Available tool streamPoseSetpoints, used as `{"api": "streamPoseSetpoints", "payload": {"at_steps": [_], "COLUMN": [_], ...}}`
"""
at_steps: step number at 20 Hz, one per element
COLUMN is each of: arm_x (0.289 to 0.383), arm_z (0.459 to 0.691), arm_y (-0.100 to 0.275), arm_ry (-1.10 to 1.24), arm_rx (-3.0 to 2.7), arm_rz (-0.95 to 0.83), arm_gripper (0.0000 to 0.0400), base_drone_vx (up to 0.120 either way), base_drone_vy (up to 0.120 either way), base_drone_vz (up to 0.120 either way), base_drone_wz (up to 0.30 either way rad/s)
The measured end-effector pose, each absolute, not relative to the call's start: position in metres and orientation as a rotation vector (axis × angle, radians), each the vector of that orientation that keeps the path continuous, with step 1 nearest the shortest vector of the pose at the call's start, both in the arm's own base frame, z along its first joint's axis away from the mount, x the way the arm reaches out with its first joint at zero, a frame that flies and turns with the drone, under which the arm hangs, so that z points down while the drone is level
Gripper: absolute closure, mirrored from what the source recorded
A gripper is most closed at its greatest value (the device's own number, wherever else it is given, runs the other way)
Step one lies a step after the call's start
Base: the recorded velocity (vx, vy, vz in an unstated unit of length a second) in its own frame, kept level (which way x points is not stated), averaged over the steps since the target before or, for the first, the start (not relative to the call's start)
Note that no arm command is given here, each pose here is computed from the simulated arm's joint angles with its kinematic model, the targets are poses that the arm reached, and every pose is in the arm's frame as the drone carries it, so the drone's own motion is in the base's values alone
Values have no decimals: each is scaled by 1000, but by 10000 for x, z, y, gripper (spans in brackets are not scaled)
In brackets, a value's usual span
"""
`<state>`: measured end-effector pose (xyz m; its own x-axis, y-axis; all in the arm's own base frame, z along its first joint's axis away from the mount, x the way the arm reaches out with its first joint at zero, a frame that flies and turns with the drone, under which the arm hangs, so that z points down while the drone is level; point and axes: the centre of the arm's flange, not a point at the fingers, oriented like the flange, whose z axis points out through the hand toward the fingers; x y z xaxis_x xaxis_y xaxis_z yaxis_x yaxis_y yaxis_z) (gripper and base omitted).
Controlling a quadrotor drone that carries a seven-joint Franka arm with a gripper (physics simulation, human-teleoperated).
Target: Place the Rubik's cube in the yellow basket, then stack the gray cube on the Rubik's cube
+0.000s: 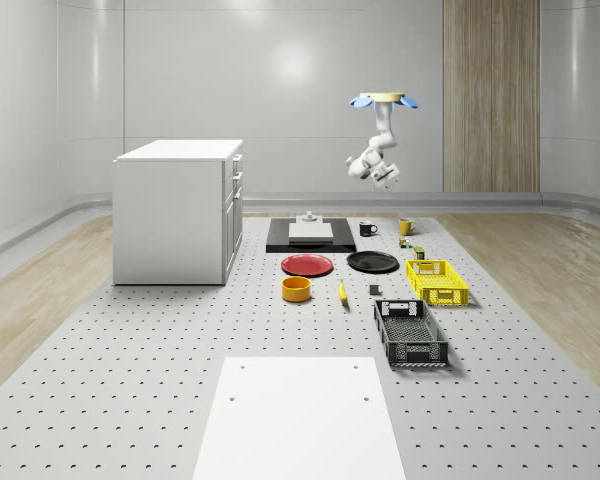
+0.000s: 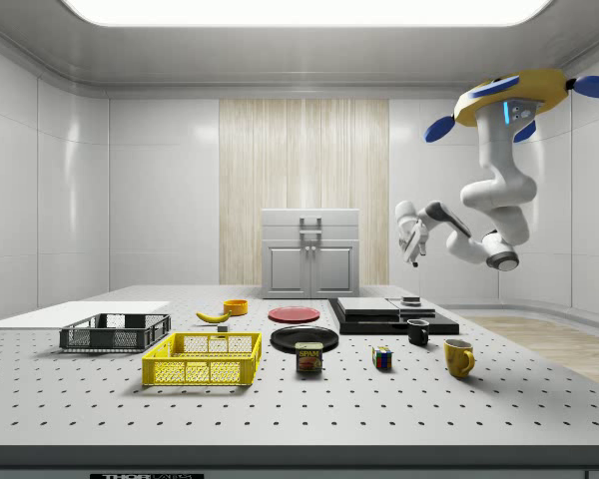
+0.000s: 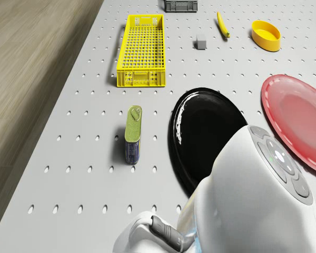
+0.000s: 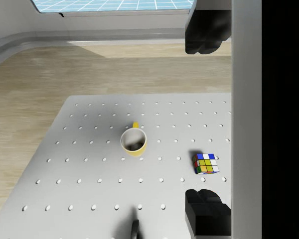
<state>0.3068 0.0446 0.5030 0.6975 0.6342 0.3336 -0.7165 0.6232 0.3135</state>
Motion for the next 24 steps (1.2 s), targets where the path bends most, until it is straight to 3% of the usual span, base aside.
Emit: {"api": "streamPoseSetpoints", "payload": {"at_steps": [8, 18, 24], "arm_x": [3069, 3068, 3068], "arm_z": [4919, 4909, 4908], "arm_y": [109, 16, 4], "arm_ry": [-50, -10, -5], "arm_rx": [107, 18, 6], "arm_rz": [786, 784, 784], "arm_gripper": [0, 0, 0], "base_drone_vx": [0, 116, 0], "base_drone_vy": [0, 0, 100], "base_drone_vz": [-120, -120, -120], "base_drone_wz": [0, 0, 0]}}
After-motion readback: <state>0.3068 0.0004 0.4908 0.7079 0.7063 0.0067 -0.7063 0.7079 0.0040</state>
